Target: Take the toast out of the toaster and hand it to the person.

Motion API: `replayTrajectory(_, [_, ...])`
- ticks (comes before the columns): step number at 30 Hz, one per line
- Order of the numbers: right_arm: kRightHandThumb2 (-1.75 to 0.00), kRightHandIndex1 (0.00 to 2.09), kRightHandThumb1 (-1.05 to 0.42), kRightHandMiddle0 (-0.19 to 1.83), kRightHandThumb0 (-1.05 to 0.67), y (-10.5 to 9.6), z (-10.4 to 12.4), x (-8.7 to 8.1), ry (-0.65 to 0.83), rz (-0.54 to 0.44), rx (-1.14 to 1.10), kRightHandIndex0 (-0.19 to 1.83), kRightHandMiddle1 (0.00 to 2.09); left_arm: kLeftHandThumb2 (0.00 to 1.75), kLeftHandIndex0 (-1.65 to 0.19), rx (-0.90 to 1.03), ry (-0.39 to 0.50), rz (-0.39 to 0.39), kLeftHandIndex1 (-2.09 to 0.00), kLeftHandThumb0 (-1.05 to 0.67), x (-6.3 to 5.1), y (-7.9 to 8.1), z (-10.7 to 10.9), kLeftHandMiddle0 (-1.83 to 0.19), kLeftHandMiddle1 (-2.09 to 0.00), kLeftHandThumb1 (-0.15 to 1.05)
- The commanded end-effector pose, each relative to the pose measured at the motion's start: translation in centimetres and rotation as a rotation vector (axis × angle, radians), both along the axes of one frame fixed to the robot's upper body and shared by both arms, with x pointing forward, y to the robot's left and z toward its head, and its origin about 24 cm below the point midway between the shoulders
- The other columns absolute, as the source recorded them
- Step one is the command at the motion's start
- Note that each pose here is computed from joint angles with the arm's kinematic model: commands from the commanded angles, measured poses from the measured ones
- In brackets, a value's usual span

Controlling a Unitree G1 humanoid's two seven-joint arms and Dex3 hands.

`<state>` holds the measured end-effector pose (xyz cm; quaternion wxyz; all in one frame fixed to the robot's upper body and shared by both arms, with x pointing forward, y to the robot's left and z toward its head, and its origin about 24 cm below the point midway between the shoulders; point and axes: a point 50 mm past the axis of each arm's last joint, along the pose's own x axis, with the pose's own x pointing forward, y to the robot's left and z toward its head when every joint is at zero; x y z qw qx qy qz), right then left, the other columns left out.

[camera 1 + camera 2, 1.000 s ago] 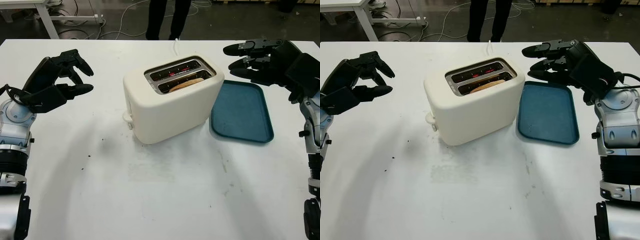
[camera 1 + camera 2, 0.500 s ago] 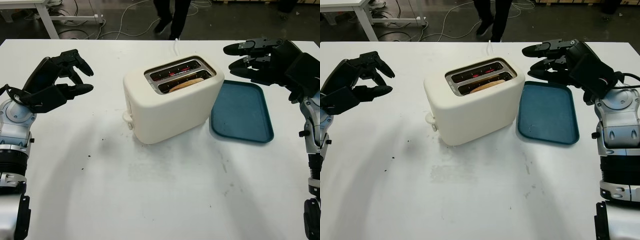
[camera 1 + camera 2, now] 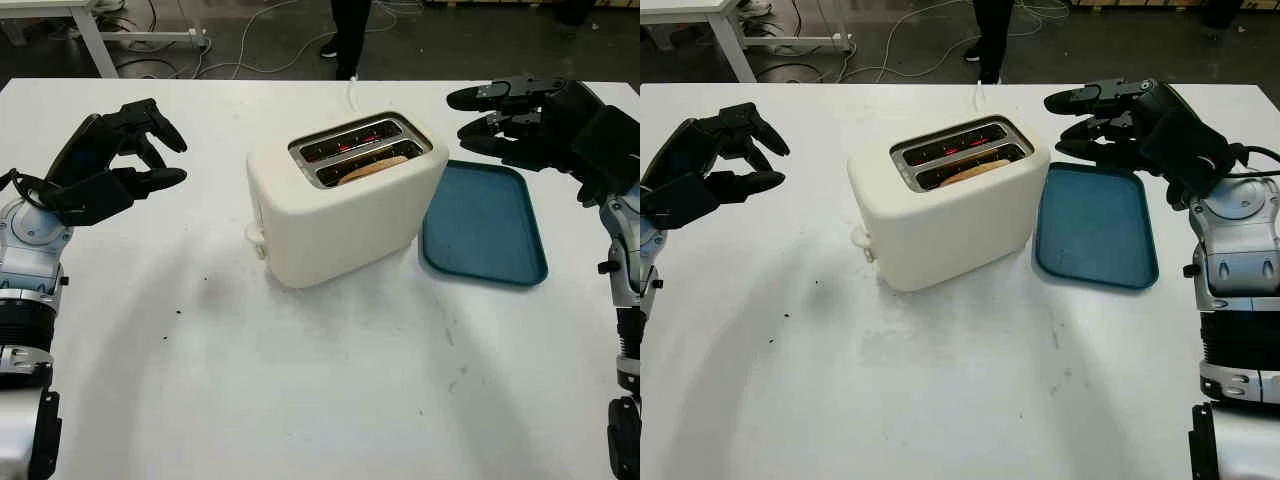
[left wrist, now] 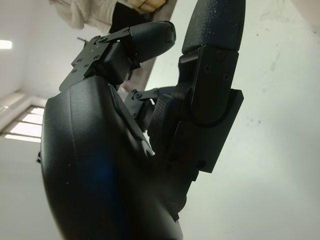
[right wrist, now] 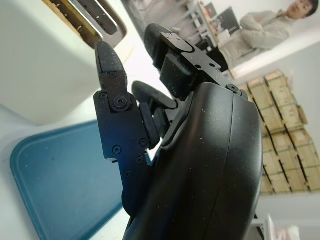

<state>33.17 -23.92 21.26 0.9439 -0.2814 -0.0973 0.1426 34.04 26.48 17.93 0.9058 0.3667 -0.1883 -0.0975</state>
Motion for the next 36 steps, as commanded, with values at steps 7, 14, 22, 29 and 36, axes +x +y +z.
replayTrajectory(7, [0.00,0.79,-0.88,0.78,-0.39,0.13,0.37,0.03,-0.019,0.008,0.009,0.50,0.01,0.25,-0.41,-0.005,-0.006,0.002,-1.42,-1.05,-0.02,0.03,0.16,-0.61,-1.39,0.92])
replayTrajectory(14, [0.00,0.79,-0.88,0.78,-0.39,0.11,0.38,0.06,-0.015,0.002,0.002,0.49,0.01,0.26,-0.41,-0.006,-0.011,0.003,-1.41,-1.05,0.00,0.03,0.14,-0.62,-1.39,0.92])
replayTrajectory(22, [0.00,0.79,-0.88,0.78,-0.39,0.17,0.42,0.07,-0.019,0.006,0.003,0.50,0.01,0.25,-0.43,-0.016,-0.008,0.000,-1.41,-1.05,0.01,-0.04,0.18,-0.62,-1.39,0.92])
replayTrajectory(29, [0.00,0.79,-0.88,0.78,-0.39,0.21,0.45,0.06,-0.019,0.005,0.001,0.49,0.01,0.25,-0.42,-0.011,-0.009,-0.001,-1.41,-1.05,0.01,-0.03,0.17,-0.61,-1.39,0.92])
replayTrajectory(36, [0.00,0.80,-0.88,0.78,-0.40,0.22,0.46,0.10,-0.023,0.012,0.002,0.49,0.00,0.25,-0.42,-0.013,-0.006,0.003,-1.42,-1.05,0.03,0.00,0.15,-0.61,-1.40,0.92])
